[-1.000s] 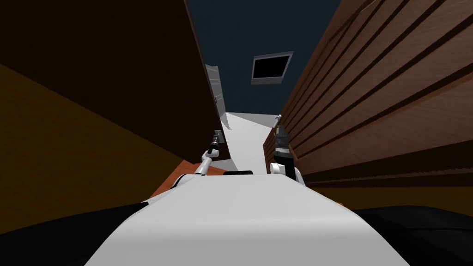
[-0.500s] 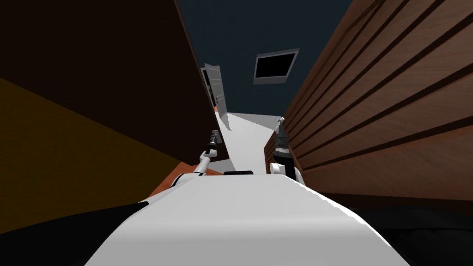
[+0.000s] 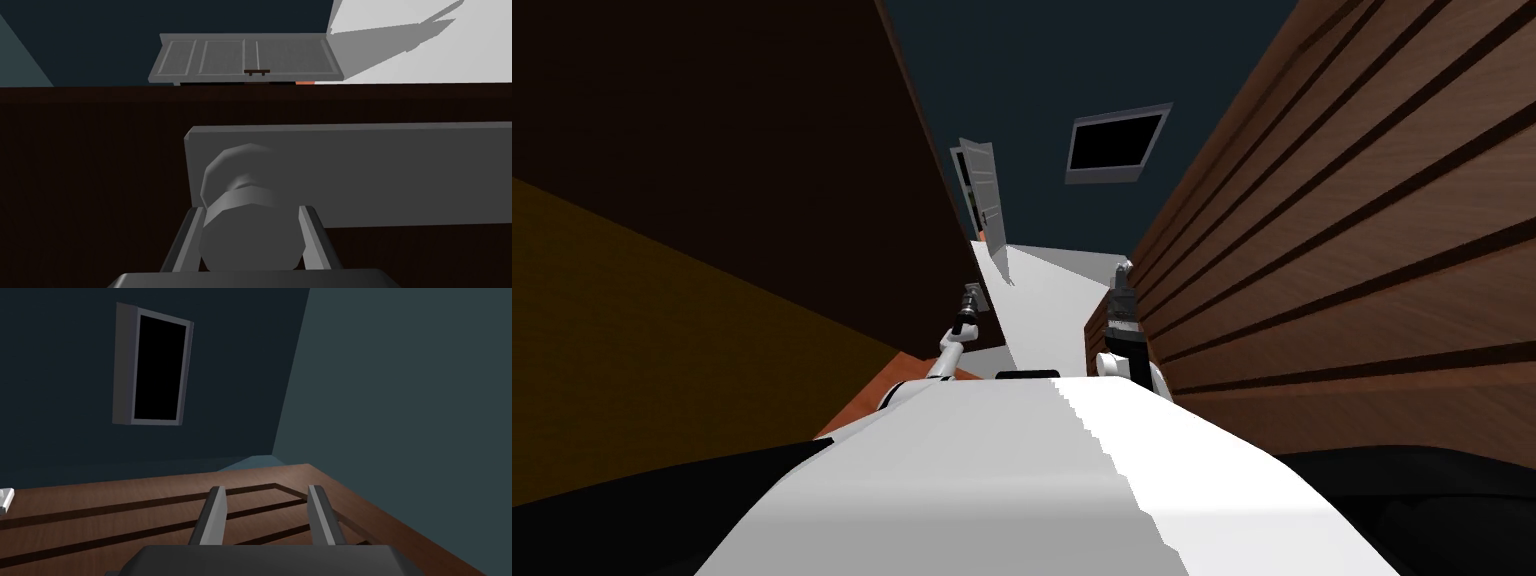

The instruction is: Push the door open

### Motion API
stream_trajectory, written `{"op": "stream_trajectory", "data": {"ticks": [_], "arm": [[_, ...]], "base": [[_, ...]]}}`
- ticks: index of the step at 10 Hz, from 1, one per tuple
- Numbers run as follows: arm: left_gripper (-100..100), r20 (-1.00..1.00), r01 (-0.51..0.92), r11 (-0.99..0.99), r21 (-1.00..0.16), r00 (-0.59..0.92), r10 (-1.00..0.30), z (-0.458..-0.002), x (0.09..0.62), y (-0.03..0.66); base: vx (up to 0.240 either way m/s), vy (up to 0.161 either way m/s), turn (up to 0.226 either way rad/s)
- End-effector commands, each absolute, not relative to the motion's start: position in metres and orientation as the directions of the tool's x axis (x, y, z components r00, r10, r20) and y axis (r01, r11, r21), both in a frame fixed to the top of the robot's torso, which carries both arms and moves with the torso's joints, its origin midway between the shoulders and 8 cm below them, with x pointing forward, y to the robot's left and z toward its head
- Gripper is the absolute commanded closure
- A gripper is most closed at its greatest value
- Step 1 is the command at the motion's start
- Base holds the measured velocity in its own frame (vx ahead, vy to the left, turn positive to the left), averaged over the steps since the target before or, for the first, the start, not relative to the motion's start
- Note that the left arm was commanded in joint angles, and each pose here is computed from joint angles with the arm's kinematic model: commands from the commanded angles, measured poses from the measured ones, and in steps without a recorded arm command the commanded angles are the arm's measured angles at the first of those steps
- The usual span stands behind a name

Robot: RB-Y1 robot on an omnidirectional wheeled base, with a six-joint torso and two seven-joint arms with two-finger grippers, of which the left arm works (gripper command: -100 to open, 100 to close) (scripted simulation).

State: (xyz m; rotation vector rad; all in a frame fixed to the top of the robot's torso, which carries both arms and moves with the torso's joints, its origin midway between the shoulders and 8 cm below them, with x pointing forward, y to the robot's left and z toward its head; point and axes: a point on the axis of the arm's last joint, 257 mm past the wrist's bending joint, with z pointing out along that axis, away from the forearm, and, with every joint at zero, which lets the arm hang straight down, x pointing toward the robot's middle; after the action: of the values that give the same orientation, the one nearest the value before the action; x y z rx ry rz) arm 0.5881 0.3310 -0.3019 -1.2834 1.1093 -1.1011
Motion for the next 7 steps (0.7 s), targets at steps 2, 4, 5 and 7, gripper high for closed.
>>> {"op": "stream_trajectory", "data": {"ticks": [2, 4, 5, 7], "arm": [[100, -0.001, 0.001, 0.001, -1.000, 0.179, -0.984, -0.297, 0.589, 0.353], [100, 0.000, 0.000, 0.001, -1.000, 0.197, -0.980, -0.296, 0.588, 0.362], [100, 0.000, 0.000, 0.000, -1.000, 0.206, -0.979, -0.296, 0.587, 0.367], [100, 0.000, -0.006, -0.001, -1.000, 0.208, -0.978, -0.300, 0.586, 0.368]], "base": [[0.194, -0.108, 0.065], [0.166, -0.105, 0.064], [0.168, -0.085, 0.055], [0.141, -0.066, 0.043]]}}
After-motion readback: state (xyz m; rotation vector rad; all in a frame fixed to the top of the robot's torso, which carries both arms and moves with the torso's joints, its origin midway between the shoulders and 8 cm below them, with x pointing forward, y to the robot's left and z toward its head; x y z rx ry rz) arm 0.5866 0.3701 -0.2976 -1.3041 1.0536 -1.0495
